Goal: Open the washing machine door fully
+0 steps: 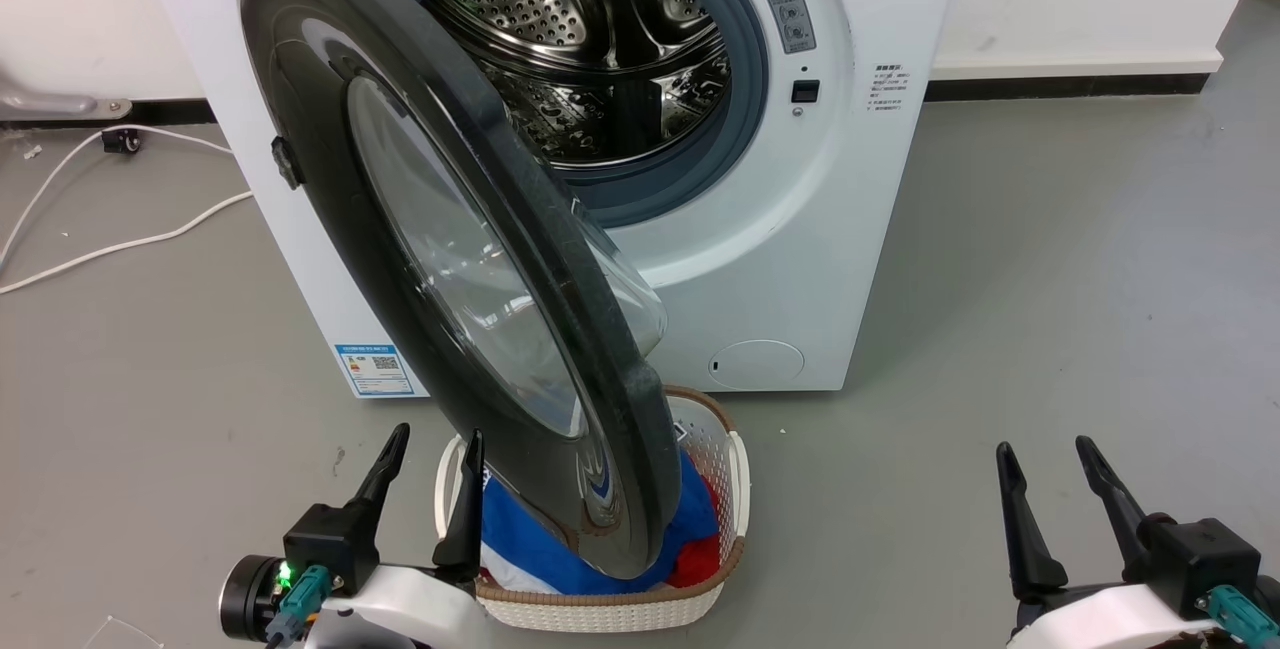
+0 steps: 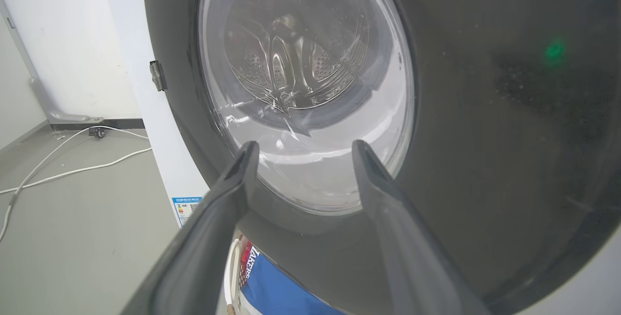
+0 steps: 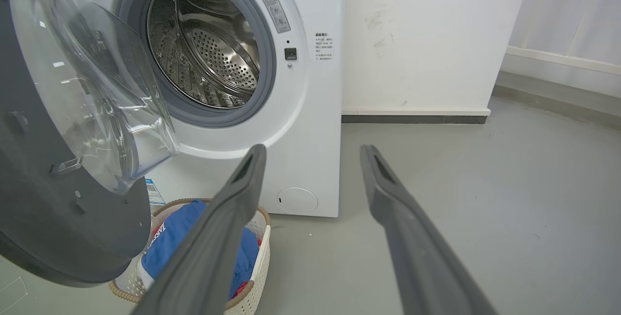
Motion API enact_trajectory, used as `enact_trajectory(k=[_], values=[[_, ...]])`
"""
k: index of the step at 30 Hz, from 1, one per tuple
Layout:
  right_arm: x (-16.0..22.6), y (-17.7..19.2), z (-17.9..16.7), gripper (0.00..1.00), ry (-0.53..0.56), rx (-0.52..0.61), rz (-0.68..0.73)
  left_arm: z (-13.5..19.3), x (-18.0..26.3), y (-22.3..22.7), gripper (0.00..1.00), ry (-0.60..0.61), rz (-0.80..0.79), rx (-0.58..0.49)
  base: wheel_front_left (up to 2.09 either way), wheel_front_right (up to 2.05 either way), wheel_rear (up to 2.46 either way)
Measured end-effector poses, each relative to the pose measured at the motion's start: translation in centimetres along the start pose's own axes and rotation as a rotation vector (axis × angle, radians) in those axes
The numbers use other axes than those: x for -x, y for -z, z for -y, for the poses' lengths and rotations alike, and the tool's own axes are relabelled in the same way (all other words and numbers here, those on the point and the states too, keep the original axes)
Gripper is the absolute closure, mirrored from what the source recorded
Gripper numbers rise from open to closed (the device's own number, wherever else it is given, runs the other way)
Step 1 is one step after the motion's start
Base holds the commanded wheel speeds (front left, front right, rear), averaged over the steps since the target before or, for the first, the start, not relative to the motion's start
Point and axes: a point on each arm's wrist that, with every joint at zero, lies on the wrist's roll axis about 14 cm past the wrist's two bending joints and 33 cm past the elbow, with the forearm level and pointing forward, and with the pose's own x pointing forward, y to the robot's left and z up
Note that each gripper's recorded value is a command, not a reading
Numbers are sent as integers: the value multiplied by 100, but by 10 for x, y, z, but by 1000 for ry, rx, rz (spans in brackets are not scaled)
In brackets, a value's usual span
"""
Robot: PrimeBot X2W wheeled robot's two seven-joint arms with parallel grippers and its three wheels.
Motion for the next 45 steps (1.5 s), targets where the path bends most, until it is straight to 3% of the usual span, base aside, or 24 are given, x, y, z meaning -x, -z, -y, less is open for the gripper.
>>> enact_trajectory(k=[9, 10, 11, 22, 32, 39, 45], values=[[0, 2, -1, 0, 2, -4, -5, 1, -1, 5, 0, 4, -14, 4, 0, 0, 0], [0, 2, -1, 0, 2, -4, -5, 1, -2, 5, 96, 4, -14, 5, 0, 0, 0], [0, 2, -1, 0, 2, -1, -5, 2, -2, 3, 100, 4, -7, 8, 0, 0, 0], [-1, -1, 1, 0, 9, -3, 4, -7, -5, -10, 100, -28, 33, 15, 0, 0, 0], [-4, -4, 3, 0, 12, -2, 7, -10, -22, -141, 100, -33, 432, -19, 0, 0, 0], [-5, -7, 2, 0, 10, -2, 13, 42, -12, -227, 100, 131, 685, -38, 0, 0, 0], [-5, -8, 4, 0, 14, -3, 14, 109, -2, -240, 100, 351, 667, -2, 0, 0, 0]])
